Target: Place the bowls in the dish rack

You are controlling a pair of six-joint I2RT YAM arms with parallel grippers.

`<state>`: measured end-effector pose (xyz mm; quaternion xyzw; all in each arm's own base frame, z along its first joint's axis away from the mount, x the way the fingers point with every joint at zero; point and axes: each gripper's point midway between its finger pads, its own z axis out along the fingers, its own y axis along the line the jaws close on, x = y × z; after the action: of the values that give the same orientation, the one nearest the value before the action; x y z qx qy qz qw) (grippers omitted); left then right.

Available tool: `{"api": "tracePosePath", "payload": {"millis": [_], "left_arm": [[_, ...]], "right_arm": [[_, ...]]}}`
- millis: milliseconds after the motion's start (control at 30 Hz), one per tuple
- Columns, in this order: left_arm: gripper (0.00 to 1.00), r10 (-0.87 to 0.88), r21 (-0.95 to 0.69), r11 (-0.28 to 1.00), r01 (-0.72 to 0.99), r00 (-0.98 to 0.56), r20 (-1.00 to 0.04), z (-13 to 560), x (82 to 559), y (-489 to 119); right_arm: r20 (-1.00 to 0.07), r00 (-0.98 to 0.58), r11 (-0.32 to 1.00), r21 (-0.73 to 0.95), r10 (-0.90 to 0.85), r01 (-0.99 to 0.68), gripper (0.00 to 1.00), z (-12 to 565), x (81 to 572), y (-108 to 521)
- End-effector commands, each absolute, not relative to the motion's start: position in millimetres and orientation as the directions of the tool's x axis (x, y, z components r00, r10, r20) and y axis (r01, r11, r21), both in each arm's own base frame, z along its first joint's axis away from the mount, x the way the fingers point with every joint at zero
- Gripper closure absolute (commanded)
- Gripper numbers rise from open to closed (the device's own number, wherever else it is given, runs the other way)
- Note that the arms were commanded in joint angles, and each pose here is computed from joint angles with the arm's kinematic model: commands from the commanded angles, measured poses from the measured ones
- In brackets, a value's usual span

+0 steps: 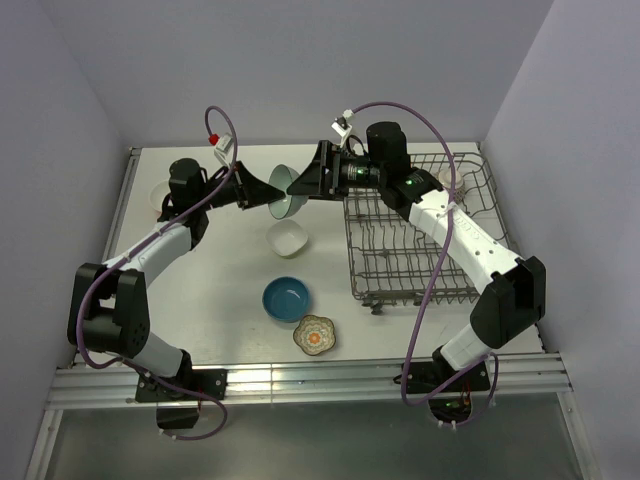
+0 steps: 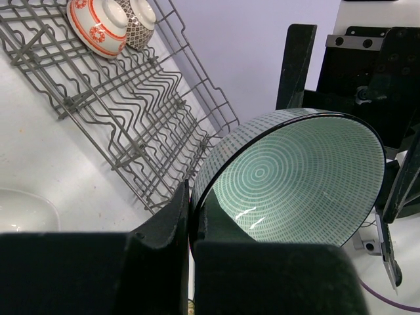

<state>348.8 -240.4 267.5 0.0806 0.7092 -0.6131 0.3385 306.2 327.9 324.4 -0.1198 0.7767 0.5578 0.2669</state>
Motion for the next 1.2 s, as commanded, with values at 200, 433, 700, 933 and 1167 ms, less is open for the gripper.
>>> {"api": "tracePosePath", "payload": {"millis": [200,433,700,933,1167], "left_arm": [[1.0,-0.309,-0.761,0.245,0.601,-0.695,-0.649,290,351,-246],[1.0,-0.315,-0.764,0.25,0.594,-0.696,-0.645,290,352,-246],[0.78,-0.295,-0.765,0.261,0.588,-0.706,-0.644,287,354,-247],[0.45,-0.284,-0.762,0.291,0.579,-0.708,-0.646,283,355,-246],[0.18,-0.278,-0.75,0.337,0.569,-0.701,-0.657,281,358,-237]], "right_arm": [[-0.61,-0.784,0.281,0.777,0.117,-0.563,0.21,357,300,340],[-0.611,-0.784,0.293,0.774,0.11,-0.562,0.39,354,303,340],[-0.629,-0.772,0.304,0.755,0.088,-0.581,1.0,349,306,342],[-0.673,-0.735,0.334,0.713,0.081,-0.616,1.0,353,314,329],[-0.765,-0.643,0.446,0.591,0.044,-0.672,1.0,344,334,288]]}}
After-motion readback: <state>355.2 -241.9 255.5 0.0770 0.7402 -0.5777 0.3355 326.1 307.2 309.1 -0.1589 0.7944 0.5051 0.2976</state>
